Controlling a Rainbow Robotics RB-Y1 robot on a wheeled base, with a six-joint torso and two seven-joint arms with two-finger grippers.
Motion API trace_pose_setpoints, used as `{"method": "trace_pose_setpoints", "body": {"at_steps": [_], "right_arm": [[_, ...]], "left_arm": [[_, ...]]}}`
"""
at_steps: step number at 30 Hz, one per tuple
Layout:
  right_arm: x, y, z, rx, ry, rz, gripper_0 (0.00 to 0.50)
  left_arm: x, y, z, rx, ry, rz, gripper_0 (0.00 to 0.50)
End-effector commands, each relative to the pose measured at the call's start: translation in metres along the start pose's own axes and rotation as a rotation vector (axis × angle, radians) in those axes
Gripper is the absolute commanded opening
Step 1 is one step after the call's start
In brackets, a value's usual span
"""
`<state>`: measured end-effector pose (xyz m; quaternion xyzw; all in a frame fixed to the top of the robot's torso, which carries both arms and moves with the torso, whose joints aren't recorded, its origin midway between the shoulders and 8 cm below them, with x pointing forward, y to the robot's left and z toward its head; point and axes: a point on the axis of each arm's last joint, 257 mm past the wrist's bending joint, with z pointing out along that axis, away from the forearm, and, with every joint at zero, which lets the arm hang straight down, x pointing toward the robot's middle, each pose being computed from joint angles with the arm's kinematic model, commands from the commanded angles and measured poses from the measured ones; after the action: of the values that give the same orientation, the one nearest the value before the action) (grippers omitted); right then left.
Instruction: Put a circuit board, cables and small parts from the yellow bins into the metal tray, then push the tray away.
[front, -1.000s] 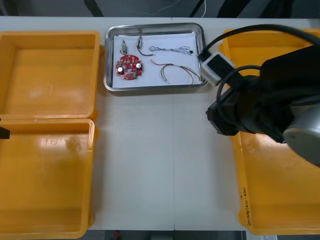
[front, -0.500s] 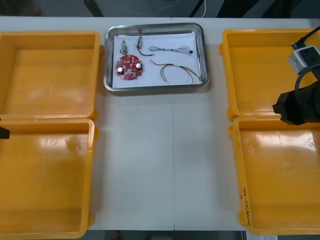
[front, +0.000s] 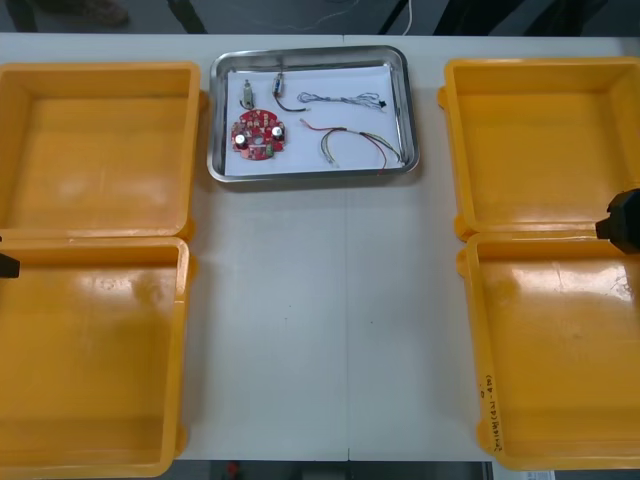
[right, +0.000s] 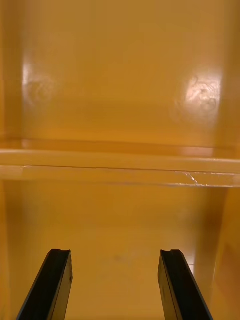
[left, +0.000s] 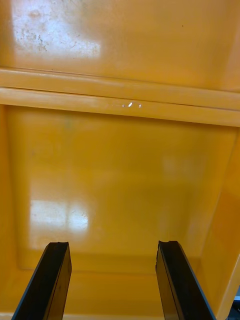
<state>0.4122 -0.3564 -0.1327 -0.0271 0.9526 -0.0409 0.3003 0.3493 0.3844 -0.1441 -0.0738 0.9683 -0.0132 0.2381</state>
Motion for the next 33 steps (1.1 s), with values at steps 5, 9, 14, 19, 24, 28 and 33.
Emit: {"method": "trace_pose_setpoints", "body": {"at_steps": [5, 9, 14, 19, 24, 28, 33], "right_arm": [[0.028, -0.022, -0.003, -0.014, 0.06, 0.059, 0.5], [0.031, -0.021, -0.004, -0.029, 0.064, 0.073, 0.5], [0.034, -0.023, -0.003, -0.022, 0.07, 0.081, 0.5], [0.037, -0.023, -0.002, -0.022, 0.077, 0.087, 0.5], [0.041, -0.022, 0.0, -0.026, 0.085, 0.091, 0.5], [0.042, -0.022, 0.0, -0.026, 0.089, 0.091, 0.5], [0.042, -0.022, 0.0, -0.026, 0.089, 0.091, 0.5]], "left_arm": [[-0.006, 0.015, -0.014, -0.06, -0.029, 0.1, 0.5], [-0.006, 0.015, -0.014, -0.06, -0.029, 0.1, 0.5], [-0.006, 0.015, -0.014, -0.06, -0.029, 0.1, 0.5], [-0.006, 0.015, -0.014, -0.06, -0.029, 0.1, 0.5], [-0.006, 0.015, -0.014, -0.06, -0.029, 0.1, 0.5], [-0.006, 0.015, -0.014, -0.06, -0.029, 0.1, 0.5], [-0.006, 0.015, -0.014, -0.06, -0.029, 0.1, 0.5]]}}
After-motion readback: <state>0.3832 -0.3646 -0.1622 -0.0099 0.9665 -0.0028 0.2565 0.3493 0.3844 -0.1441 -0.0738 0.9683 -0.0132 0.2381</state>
